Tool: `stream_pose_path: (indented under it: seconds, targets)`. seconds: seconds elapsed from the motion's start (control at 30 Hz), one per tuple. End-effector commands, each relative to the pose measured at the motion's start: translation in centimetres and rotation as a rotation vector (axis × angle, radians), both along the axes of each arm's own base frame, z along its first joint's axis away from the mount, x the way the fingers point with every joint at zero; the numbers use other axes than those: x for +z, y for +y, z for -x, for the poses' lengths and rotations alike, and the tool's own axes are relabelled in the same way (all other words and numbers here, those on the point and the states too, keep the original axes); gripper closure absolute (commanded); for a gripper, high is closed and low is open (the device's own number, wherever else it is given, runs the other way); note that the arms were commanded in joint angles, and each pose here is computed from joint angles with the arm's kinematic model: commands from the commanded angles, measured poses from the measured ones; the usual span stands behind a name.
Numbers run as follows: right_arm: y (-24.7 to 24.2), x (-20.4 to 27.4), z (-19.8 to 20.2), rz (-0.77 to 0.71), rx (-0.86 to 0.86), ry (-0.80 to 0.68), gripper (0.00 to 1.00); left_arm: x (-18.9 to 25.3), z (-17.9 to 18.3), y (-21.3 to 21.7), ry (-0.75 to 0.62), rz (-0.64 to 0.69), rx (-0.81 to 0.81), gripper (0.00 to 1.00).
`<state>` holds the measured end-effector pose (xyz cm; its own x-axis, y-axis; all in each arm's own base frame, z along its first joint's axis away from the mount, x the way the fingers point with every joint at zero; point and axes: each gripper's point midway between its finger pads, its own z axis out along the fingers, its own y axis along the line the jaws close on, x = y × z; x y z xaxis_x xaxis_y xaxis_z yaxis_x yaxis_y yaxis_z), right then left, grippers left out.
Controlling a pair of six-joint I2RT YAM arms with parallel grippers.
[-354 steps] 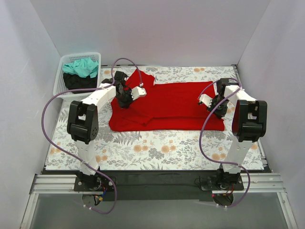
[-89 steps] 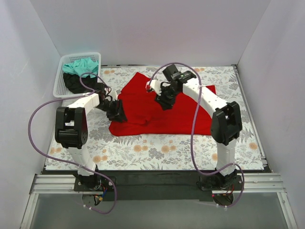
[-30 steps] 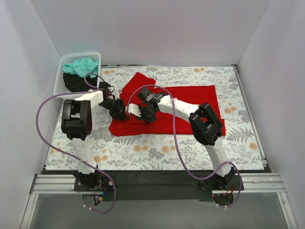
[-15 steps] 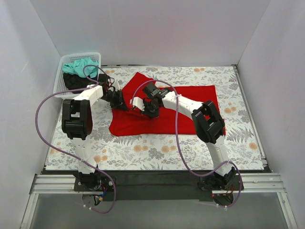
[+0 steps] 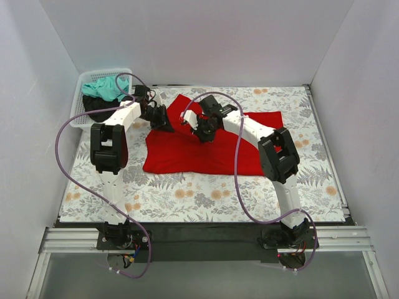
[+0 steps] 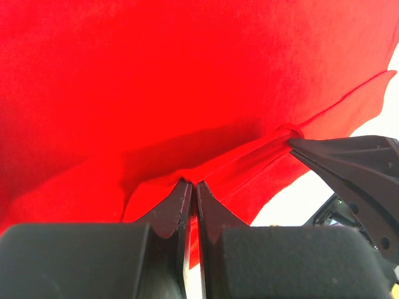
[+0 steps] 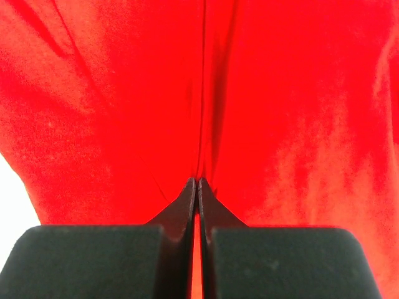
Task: Fold and stack the t-shirts
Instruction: Fold the tshirt
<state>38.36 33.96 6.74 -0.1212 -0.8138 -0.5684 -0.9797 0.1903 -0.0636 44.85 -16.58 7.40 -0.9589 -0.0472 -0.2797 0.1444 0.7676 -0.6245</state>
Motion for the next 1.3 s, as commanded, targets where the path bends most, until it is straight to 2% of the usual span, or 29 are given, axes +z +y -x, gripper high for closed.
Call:
stream_pose_path:
  seconds: [0.0,0.13,0.23,0.27,0.33,0.37,0.43,0.47,0.53,0.57,0.6,0.67,0.8,1.03,1.13,1.17,1.27]
  targets:
    - [0.2,1.1,-0.8,-0.039,-0.027,0.007,0.99,1.9,-1.5,-0.2,-0.060,-0.013,0.004,1.00]
    - [0.1,0.7,-0.8,-0.037,-0.027,0.014,0.99,1.4,-1.8,-0.2,-0.055,-0.030,0.011,0.98]
    - [0.1,0.1,-1.3,-0.026,-0.051,0.018,0.99,1.8,-2.4,0.0,-0.074,-0.035,0.019,0.83]
    - [-0.1,-0.6,-1.5,-0.005,-0.080,0.024,0.93,2.2,-2.5,0.0,-0.088,-0.033,0.014,0.74]
    - [-0.8,-0.9,-1.9,0.014,-0.113,0.026,0.73,2.9,-2.6,0.8,-0.108,-0.010,0.011,0.66]
    - [-1.3,-0.5,-2.0,0.017,-0.140,0.023,0.56,4.1,-2.3,1.2,-0.126,0.002,0.007,0.61]
    - [-3.0,0.0,-2.5,0.017,-0.190,0.029,0.41,5.4,-1.4,2.9,-0.141,0.035,0.001,0.48]
    - [-4.0,0.8,-2.2,0.014,-0.208,0.035,0.29,5.9,0.0,3.7,-0.154,0.033,-0.012,0.47]
    - [-6.8,1.7,-2.5,0.008,-0.272,0.055,0.18,6.7,1.9,6.2,-0.152,0.055,-0.003,0.43]
    - [-8.0,2.7,-1.5,-0.001,-0.284,0.078,0.09,6.9,3.5,6.8,-0.179,0.040,-0.048,0.40]
    - [-9.1,3.1,-1.2,-0.002,-0.301,0.088,0.05,6.7,4.8,7.2,-0.172,0.041,-0.073,0.40]
    - [-12.4,5.0,-1.2,-0.016,-0.351,0.075,0.05,5.0,8.7,7.6,-0.084,0.019,-0.114,0.40]
    - [-20.3,3.6,1.3,0.067,-0.446,0.155,0.04,3.1,12.7,8.1,-0.068,-0.035,-0.162,0.39]
    - [-30.6,0.3,5.5,0.220,-0.562,0.237,0.10,-0.7,13.9,8.8,-0.049,-0.151,-0.170,0.40]
    - [-32.5,-1.4,7.1,0.258,-0.573,0.286,0.16,-2.0,14.1,8.9,-0.037,-0.191,-0.171,0.43]
    - [-32.6,-1.9,7.4,0.267,-0.559,0.296,0.19,-2.4,14.1,9.1,-0.033,-0.207,-0.171,0.45]
    - [-33.4,-3.8,8.3,0.279,-0.570,0.349,0.25,-3.6,14.1,9.6,-0.003,-0.237,-0.161,0.58]
